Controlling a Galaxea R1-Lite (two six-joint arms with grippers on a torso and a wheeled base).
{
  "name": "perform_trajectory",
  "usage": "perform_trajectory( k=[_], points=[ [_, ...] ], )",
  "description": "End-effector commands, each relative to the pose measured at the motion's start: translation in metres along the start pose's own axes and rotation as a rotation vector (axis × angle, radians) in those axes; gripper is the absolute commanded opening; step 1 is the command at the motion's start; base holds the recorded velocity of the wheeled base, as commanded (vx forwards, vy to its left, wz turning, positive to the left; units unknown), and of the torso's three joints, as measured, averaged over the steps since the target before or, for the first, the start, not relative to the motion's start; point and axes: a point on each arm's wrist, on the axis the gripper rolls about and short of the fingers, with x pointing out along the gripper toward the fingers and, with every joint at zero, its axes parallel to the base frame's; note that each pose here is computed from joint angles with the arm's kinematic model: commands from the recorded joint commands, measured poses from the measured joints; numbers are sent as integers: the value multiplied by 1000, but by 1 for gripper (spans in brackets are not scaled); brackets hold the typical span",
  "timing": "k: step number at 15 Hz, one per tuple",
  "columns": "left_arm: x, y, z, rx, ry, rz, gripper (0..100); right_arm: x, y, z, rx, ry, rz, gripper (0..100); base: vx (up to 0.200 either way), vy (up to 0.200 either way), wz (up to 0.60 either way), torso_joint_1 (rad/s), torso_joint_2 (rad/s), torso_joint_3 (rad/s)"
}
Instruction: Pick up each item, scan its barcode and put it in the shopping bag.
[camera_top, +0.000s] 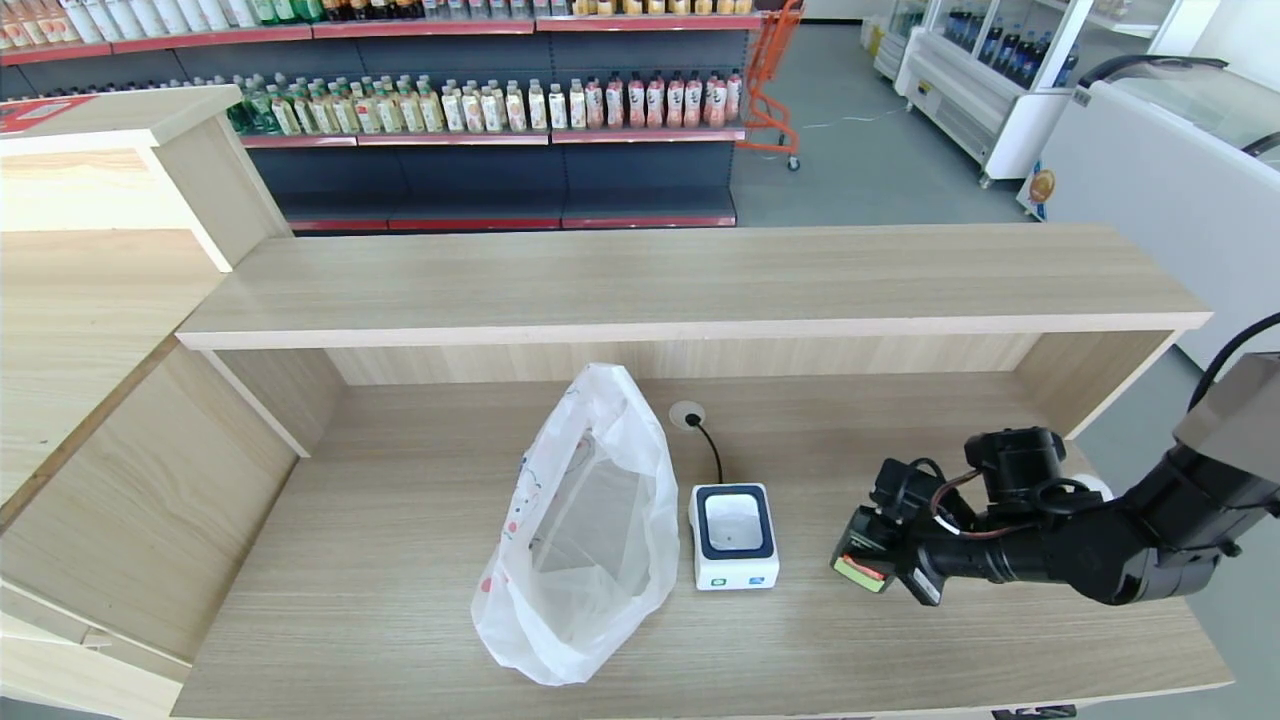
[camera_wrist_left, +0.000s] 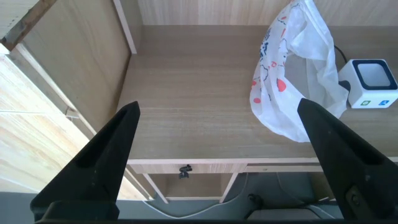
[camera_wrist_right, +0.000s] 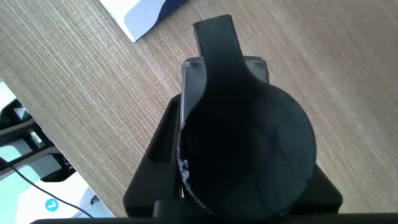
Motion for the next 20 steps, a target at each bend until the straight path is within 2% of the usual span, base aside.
perform_trajectory(
  k=[1, 3, 4, 5, 6, 7, 8, 9, 10, 11, 12, 13, 15, 17, 18, 19, 20],
  points=[
    [0, 0, 0, 0, 0, 0, 100, -59, -11, 11, -1, -88, -174, 0, 0, 0, 0, 0, 0, 0],
    [0, 0, 0, 0, 0, 0, 100, -89, -11, 9, -76, -181, -349, 0, 0, 0, 0, 0, 0, 0],
    [0, 0, 0, 0, 0, 0, 100, -108, -3, 16, -159, -250, -438, 0, 0, 0, 0, 0, 0, 0],
    [0, 0, 0, 0, 0, 0, 100, -115, 2, 19, -215, -263, -456, 0, 0, 0, 0, 0, 0, 0],
    [0, 0, 0, 0, 0, 0, 100, -125, 11, 28, -394, -270, -472, 0, 0, 0, 0, 0, 0, 0],
    [0, 0, 0, 0, 0, 0, 100, -129, 16, 34, -484, -285, -463, 0, 0, 0, 0, 0, 0, 0],
    [0, 0, 0, 0, 0, 0, 100, -135, 32, 45, -691, -317, -404, 0, 0, 0, 0, 0, 0, 0],
    [0, 0, 0, 0, 0, 0, 100, -138, 38, 51, -806, -339, -392, 0, 0, 0, 0, 0, 0, 0],
    [0, 0, 0, 0, 0, 0, 100, -142, 53, 63, -1099, -391, -385, 0, 0, 0, 0, 0, 0, 0],
    [0, 0, 0, 0, 0, 0, 100, -129, 86, 73, -1579, -514, -310, 0, 0, 0, 0, 0, 0, 0],
    [0, 0, 0, 0, 0, 0, 100, -126, 96, 74, -1686, -547, -267, 0, 0, 0, 0, 0, 0, 0],
    [0, 0, 0, 0, 0, 0, 100, -121, 104, 70, -1736, -564, -196, 0, 0, 0, 0, 0, 0, 0],
    [0, 0, 0, 0, 0, 0, 100, -110, 114, 63, -1875, -681, -120, 0, 0, 0, 0, 0, 0, 0],
    [0, 0, 0, 0, 0, 0, 100, -103, 119, 63, -1921, -881, -110, 0, 0, 0, 0, 0, 0, 0],
    [0, 0, 0, 0, 0, 0, 100, -104, 119, 64, -1946, -937, -130, 0, 0, 0, 0, 0, 0, 0],
    [0, 0, 0, 0, 0, 0, 100, -104, 120, 64, -1954, -952, -137, 0, 0, 0, 0, 0, 0, 0],
    [0, 0, 0, 0, 0, 0, 100, -107, 121, 64, -1964, -1025, -152, 0, 0, 0, 0, 0, 0, 0]
  ],
)
